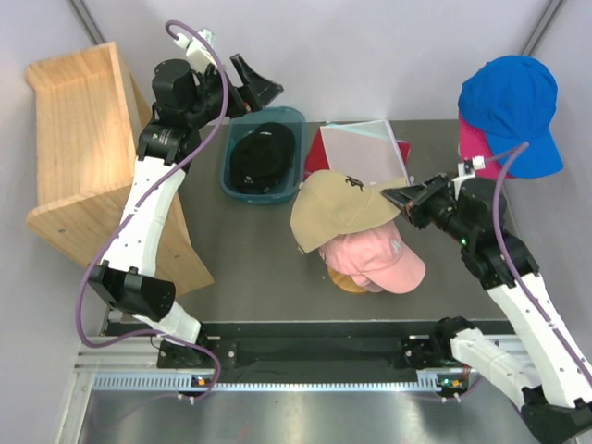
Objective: Stack the hats
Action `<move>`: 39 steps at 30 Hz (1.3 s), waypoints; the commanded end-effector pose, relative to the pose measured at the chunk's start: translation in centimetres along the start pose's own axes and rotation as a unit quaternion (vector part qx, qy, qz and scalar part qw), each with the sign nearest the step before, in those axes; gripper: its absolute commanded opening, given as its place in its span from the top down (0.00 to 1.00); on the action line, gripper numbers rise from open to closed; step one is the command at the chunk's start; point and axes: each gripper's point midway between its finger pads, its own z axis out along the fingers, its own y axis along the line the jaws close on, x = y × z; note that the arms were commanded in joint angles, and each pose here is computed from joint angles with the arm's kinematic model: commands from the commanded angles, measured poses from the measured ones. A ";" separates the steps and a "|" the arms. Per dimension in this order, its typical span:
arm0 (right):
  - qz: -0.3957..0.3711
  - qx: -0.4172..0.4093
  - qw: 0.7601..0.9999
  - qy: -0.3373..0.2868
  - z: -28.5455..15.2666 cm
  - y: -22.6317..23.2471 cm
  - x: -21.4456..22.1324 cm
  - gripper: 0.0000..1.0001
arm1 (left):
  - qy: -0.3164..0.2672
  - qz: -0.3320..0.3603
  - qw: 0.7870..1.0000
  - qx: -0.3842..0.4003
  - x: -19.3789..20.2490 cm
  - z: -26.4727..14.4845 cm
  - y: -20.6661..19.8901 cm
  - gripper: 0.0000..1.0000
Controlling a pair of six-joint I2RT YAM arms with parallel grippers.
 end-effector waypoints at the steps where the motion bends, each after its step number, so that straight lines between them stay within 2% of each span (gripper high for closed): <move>1: 0.013 0.018 1.000 -0.018 -1.5 -1.8 0.2 1.00 | -0.016 0.014 1.000 -0.001 -0.8 -1.4 -0.6 0.02; 9: 0.002 0.062 0.998 -0.018 -2.4 -6.1 1.3 1.00 | -0.016 0.020 1.000 -0.011 -0.4 -2.3 -0.4 0.02; 24: 0.001 0.131 0.989 -0.069 -5.7 -11.0 0.7 1.00 | -0.008 0.015 1.000 -0.014 0.6 -2.8 -0.1 0.02; 39: 0.005 0.264 0.960 -0.098 -9.6 -17.6 0.9 1.00 | -0.004 0.011 1.000 -0.014 1.1 -2.7 0.1 0.02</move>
